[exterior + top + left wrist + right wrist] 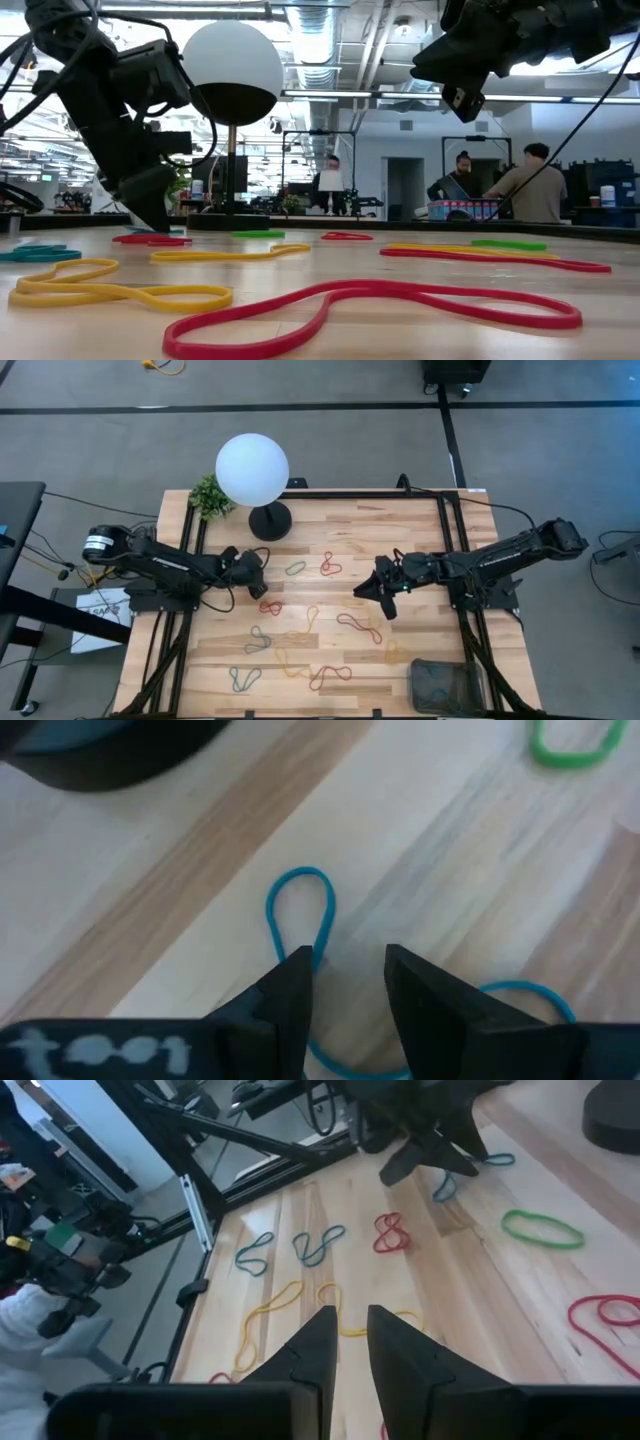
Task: Pick and place items into bin
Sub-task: Put the blue rubber band into the black bin
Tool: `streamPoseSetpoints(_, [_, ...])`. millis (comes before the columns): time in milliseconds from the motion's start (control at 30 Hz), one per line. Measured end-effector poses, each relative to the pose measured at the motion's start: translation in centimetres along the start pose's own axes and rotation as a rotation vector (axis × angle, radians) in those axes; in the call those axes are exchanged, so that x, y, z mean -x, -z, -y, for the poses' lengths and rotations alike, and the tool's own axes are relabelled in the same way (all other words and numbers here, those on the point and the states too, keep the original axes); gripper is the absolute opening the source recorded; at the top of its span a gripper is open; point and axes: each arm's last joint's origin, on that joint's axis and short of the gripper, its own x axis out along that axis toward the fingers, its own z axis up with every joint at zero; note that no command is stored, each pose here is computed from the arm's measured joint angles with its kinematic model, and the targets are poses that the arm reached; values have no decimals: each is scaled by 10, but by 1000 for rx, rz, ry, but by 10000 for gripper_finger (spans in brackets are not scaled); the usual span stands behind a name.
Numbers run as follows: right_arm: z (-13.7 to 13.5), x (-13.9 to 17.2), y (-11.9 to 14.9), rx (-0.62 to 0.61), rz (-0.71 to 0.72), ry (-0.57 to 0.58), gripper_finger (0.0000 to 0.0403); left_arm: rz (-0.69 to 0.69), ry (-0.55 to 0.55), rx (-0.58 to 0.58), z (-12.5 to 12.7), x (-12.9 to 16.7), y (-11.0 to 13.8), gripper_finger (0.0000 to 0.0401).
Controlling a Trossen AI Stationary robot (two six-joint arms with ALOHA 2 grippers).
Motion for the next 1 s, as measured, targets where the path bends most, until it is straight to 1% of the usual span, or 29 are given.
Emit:
streamPoseSetpoints(67, [0,0,0,16,0,0,54,7,3,7,-1,2,0,119])
streamPoseSetpoints(367, [0,0,0,162,2,7,54,19,-21,40,-6,4,-2,119])
streamPoseSetpoints(533, [2,0,-1,226,28,82,54,11,-10,43,-5,3,-2,119])
streamPoseSetpoints(633, [3,0,-1,235,35,106,54,-9,1,47,-3,0,-1,119])
streamPoseSetpoints(833, [3,0,-1,235,36,104,54,-19,-54,35,-1,-8,2,119])
streamPoseSetpoints(1000, [4,0,-3,233,51,110,54,-15,-65,52,0,-10,2,113])
